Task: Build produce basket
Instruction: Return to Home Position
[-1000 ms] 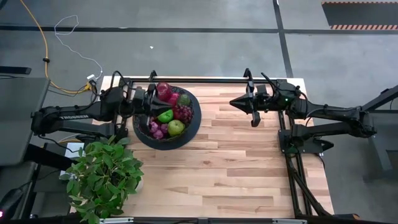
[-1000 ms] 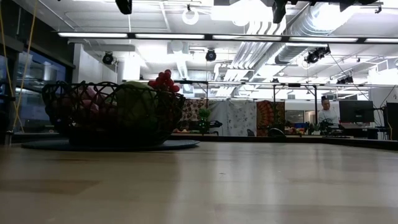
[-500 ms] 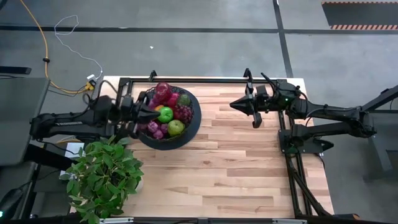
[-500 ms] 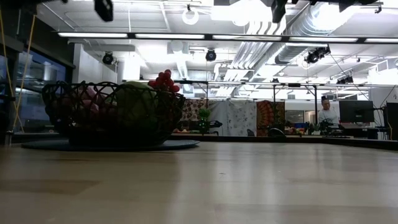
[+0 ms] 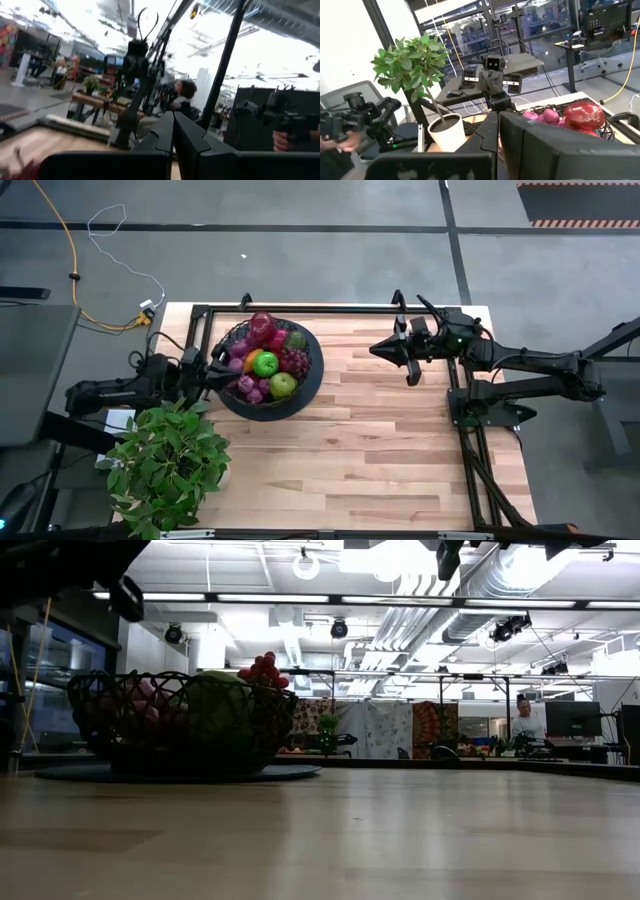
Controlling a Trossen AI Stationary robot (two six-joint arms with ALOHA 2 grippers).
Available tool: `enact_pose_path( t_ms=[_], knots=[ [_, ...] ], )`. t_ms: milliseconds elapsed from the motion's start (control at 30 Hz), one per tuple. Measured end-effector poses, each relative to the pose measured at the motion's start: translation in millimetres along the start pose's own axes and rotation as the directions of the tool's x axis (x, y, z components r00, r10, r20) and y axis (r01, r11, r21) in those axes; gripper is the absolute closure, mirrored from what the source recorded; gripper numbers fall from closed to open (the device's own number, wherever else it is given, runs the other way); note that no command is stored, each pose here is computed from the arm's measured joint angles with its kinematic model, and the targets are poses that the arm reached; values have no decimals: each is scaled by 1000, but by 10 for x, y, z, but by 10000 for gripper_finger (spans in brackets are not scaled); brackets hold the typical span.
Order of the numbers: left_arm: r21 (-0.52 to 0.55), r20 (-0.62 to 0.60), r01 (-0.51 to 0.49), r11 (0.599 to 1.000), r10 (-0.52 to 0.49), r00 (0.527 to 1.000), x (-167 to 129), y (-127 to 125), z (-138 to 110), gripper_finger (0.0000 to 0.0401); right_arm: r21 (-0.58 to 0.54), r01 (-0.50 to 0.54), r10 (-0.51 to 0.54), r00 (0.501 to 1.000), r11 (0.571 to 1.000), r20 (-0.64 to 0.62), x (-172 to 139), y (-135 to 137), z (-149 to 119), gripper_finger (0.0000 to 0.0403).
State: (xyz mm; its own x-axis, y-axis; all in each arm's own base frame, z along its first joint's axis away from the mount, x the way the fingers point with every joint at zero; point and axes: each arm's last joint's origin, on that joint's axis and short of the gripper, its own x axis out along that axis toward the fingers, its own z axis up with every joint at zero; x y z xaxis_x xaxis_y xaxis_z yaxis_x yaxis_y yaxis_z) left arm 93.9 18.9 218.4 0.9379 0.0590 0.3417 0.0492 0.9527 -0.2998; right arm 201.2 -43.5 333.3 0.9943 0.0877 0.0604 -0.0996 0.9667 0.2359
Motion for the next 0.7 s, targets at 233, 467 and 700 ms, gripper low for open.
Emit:
enact_pose_path(
  t_ms=[233,467,700],
  knots=[
    [11,-33,2,1000,-2,999,-98,-9,-34,401,55,3,-2,1000,998,-11,0,-2,-11,403],
    [11,22,-4,1000,4,1000,-105,39,-135,401,96,13,-9,999,995,-37,-1,-9,-38,403],
    [61,-18,-40,997,42,999,-106,41,-181,401,115,14,-10,999,993,-41,-1,-10,-41,403]
  ],
)
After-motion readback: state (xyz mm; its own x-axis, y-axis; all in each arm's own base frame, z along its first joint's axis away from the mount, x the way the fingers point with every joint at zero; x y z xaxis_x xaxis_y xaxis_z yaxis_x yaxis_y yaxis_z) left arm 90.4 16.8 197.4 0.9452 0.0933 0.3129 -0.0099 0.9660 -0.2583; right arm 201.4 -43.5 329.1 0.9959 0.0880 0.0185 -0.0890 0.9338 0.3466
